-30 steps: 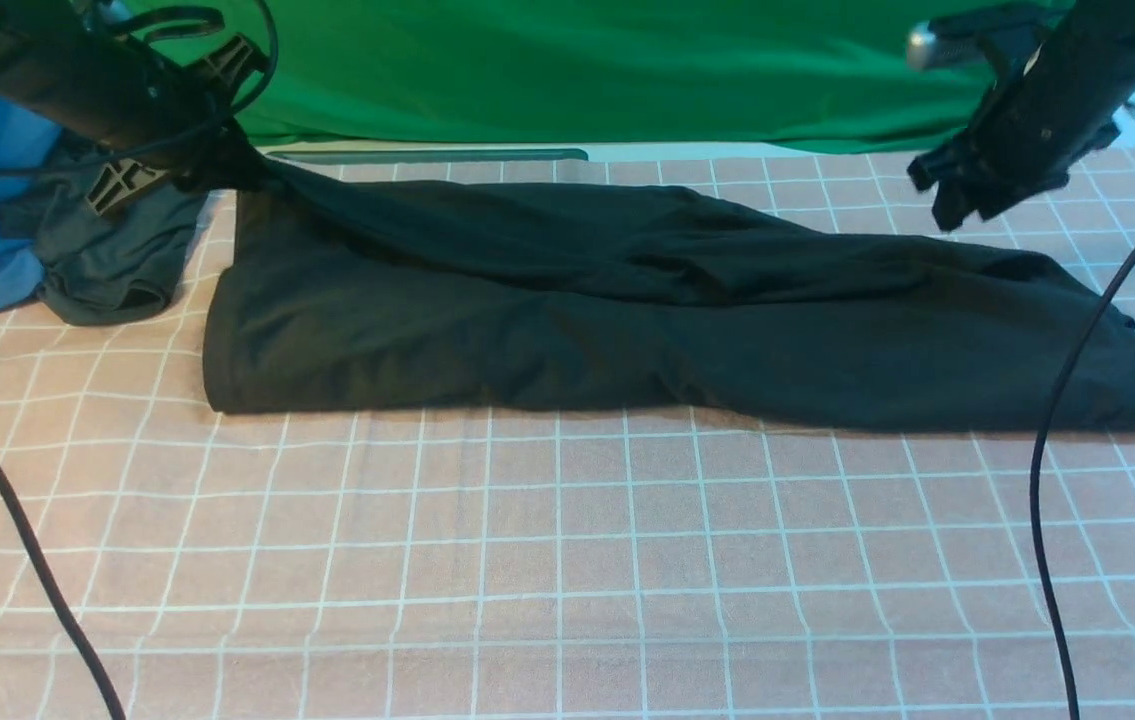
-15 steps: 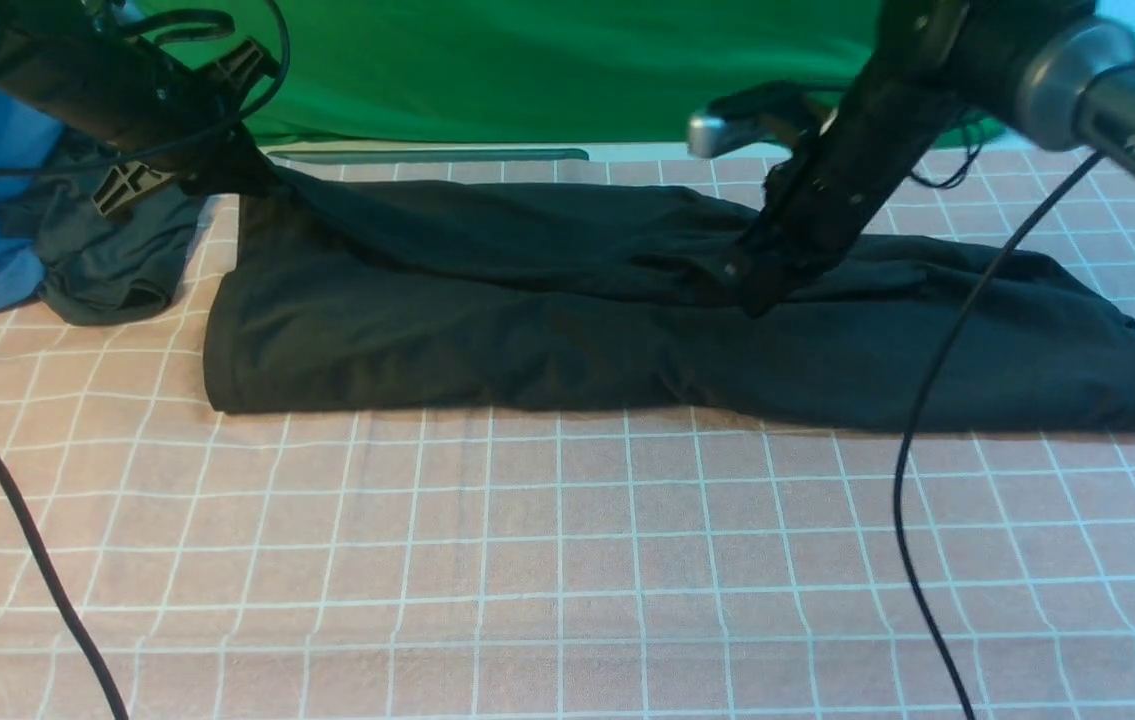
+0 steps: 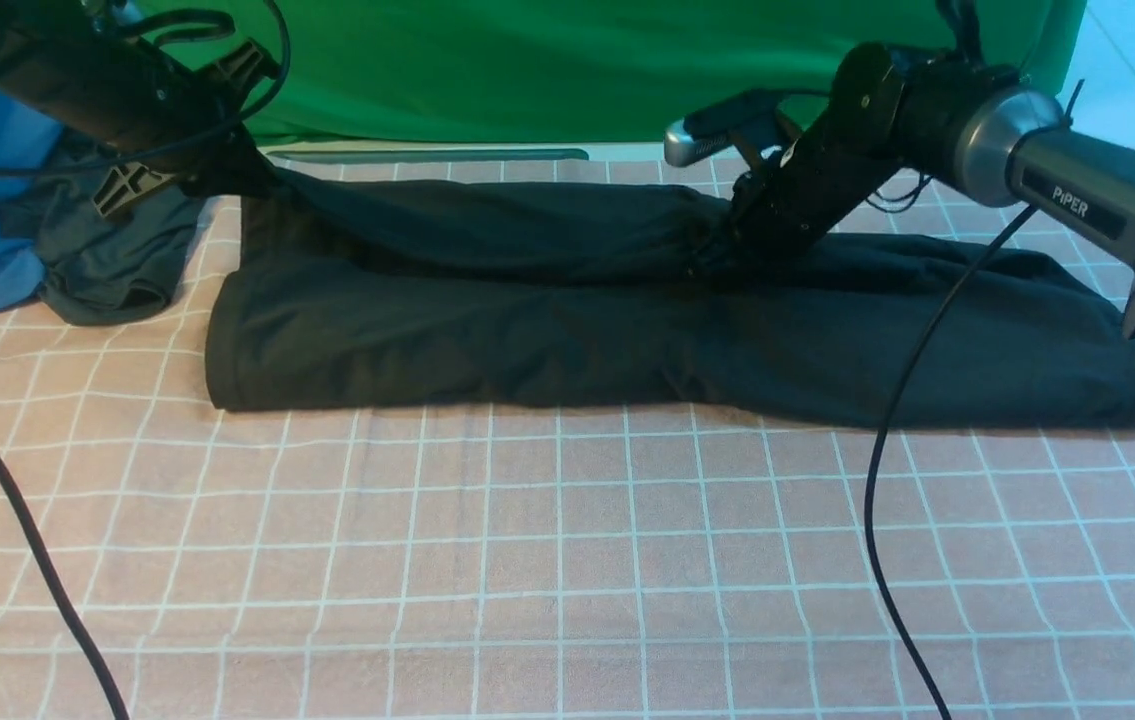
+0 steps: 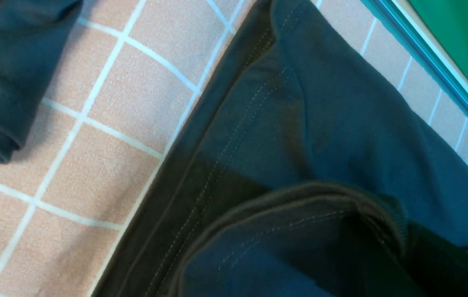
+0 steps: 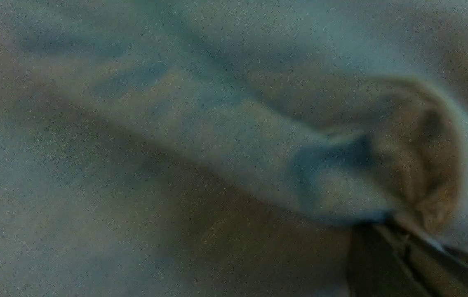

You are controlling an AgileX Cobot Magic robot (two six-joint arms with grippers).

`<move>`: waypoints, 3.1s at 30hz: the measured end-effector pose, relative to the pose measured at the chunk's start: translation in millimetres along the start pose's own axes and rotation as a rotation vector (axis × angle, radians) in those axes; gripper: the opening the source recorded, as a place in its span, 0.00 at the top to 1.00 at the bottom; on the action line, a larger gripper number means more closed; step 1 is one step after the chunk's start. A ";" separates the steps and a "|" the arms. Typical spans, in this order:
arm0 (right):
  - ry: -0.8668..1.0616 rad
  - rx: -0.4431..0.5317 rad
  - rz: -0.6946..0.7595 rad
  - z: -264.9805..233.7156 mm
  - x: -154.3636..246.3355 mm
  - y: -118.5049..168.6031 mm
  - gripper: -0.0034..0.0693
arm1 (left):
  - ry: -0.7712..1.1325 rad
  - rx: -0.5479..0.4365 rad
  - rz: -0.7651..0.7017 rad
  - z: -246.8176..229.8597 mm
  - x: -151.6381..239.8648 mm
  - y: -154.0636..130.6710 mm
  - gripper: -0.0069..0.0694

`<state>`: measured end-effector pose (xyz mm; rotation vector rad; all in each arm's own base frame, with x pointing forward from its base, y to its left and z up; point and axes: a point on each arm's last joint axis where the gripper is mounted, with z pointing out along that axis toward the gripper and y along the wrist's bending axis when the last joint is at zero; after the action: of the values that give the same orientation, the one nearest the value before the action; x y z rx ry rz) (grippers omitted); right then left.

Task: Fold a long-sleeved shirt over a pink coffee tablecloth.
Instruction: 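Fold the black garment in half by bringing its near edge over to the far edge, then pull the folded dark garment lengthwise by its ends to straighten it flat on the table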

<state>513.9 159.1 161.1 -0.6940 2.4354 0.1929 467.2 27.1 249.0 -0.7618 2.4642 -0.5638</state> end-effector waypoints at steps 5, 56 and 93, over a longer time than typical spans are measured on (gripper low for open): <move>-0.145 0.141 0.074 -4.8 -12.1 -33.5 0.90 | 0.012 0.001 -0.004 0.0 1.1 -0.1 0.85; -0.181 0.077 -0.191 -21.2 -38.3 -33.6 0.83 | -0.151 0.033 0.058 3.3 -12.6 -3.7 0.85; 0.008 -0.058 -0.047 -168.0 -52.0 -3.4 0.90 | 0.316 -0.241 0.378 -18.6 48.1 1.8 0.86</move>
<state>466.6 130.5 328.0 -0.7784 2.4267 0.2431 421.4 3.7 246.8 -0.2884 2.9094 -0.2626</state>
